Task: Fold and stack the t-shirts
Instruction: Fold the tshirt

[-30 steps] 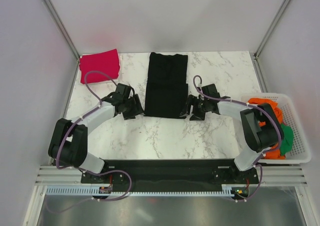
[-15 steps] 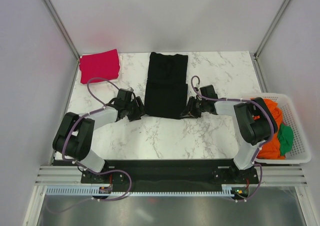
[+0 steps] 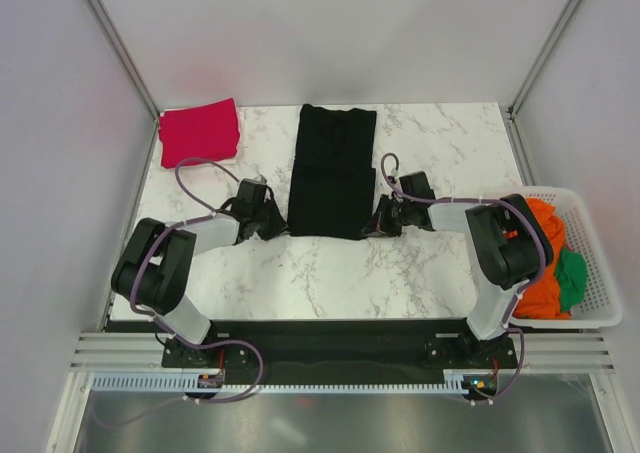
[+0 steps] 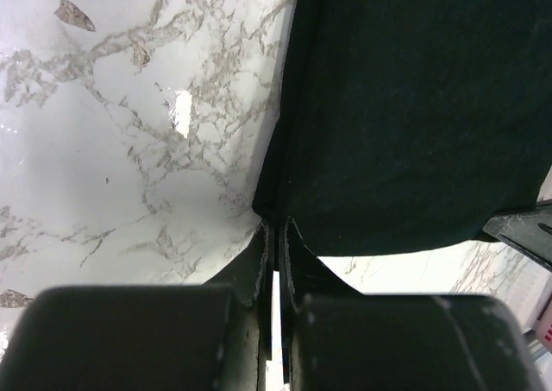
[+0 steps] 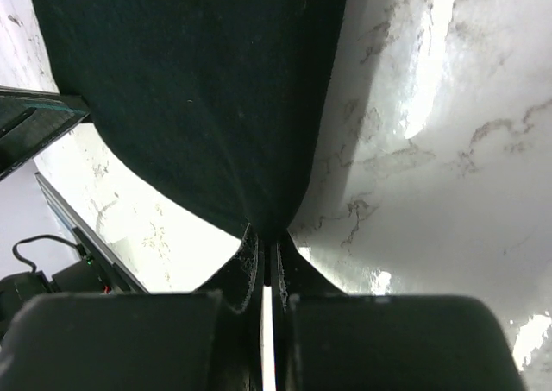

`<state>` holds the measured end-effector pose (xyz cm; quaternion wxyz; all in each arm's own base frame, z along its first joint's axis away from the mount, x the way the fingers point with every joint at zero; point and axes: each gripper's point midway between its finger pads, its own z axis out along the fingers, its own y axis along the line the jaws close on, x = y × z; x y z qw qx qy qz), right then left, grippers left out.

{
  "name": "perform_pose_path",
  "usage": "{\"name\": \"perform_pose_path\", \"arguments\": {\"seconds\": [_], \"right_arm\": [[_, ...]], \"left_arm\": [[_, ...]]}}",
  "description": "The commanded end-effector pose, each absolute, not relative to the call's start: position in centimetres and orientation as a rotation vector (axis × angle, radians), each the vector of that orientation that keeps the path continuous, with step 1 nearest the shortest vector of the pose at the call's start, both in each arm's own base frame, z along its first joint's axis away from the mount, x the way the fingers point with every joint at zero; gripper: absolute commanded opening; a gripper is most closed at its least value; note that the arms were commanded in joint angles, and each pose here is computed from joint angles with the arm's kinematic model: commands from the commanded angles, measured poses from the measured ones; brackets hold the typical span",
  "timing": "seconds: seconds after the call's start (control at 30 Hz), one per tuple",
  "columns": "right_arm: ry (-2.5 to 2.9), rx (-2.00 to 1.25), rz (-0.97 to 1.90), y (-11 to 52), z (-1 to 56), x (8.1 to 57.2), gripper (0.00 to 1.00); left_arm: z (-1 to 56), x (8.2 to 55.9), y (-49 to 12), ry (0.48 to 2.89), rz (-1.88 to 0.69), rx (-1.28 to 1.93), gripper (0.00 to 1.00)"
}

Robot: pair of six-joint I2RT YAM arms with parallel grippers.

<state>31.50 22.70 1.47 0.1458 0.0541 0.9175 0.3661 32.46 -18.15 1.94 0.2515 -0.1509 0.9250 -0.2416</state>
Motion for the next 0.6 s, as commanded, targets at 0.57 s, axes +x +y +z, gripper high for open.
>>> {"name": "perform_pose_path", "arguments": {"seconds": [0.57], "right_arm": [[2.722, 0.123, 0.738, 14.9, 10.7, 18.6, 0.0]], "left_arm": [[13.8, 16.1, -21.5, 2.538, -0.631, -0.25, 0.02]]}}
